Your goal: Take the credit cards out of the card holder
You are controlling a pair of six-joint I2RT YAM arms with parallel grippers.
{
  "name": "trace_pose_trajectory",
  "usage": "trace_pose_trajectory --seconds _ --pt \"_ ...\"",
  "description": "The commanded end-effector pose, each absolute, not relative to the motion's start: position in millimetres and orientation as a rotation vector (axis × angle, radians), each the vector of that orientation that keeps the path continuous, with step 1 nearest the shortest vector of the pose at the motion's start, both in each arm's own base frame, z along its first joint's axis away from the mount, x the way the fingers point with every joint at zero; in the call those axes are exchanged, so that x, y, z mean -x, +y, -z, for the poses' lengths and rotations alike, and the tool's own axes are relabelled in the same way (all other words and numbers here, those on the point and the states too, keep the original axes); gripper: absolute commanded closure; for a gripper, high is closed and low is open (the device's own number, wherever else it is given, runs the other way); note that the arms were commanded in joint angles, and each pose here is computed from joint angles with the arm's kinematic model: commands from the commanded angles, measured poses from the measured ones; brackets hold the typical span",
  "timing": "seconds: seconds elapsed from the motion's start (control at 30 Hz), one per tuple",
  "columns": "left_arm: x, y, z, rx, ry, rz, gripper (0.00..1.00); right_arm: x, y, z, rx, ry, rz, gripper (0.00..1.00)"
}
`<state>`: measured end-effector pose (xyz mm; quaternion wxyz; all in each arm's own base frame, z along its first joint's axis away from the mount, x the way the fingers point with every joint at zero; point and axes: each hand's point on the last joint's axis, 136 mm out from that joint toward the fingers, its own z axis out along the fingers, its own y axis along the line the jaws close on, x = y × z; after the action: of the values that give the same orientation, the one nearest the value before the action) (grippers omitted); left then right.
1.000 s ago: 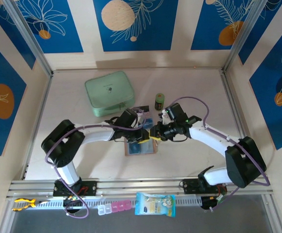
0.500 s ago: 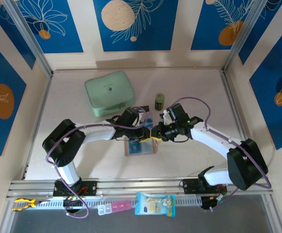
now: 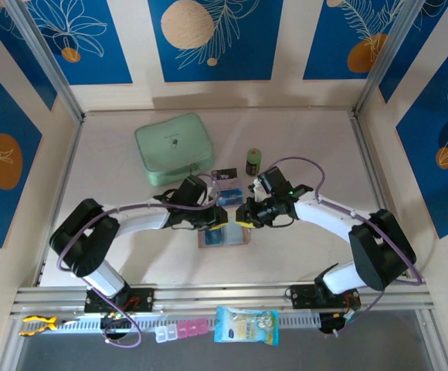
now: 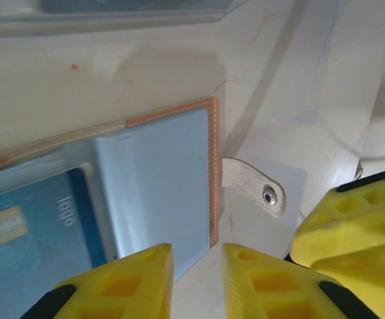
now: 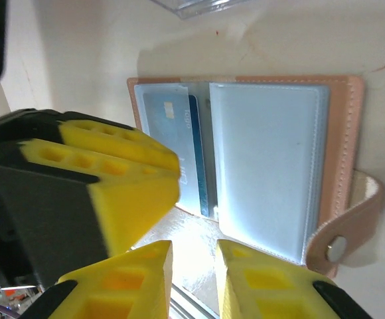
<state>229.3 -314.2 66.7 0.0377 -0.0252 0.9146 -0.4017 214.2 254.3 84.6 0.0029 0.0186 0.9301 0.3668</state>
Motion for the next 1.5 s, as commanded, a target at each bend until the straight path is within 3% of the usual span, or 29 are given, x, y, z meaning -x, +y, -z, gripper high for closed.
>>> trace_pose_trajectory --seconds 0.0,0.5,1.03,1.47 --pt "-228 -297 -67 0.097 2.793 1.195 0.76 -218 271 -92 -0.013 2.912 -1.182 0.76" --pt "-214 -255 -50 0.181 2.817 1.083 0.8 -210 313 -63 0.112 3.024 -1.112 0.77" --pt "-208 -247 -28 0.168 2.88 1.004 0.92 -206 312 -42 0.136 3.09 -0.978 0.8" --pt "-202 -240 -15 0.18 2.936 0.942 0.94 -205 311 -35 0.149 3.114 -0.927 0.8"
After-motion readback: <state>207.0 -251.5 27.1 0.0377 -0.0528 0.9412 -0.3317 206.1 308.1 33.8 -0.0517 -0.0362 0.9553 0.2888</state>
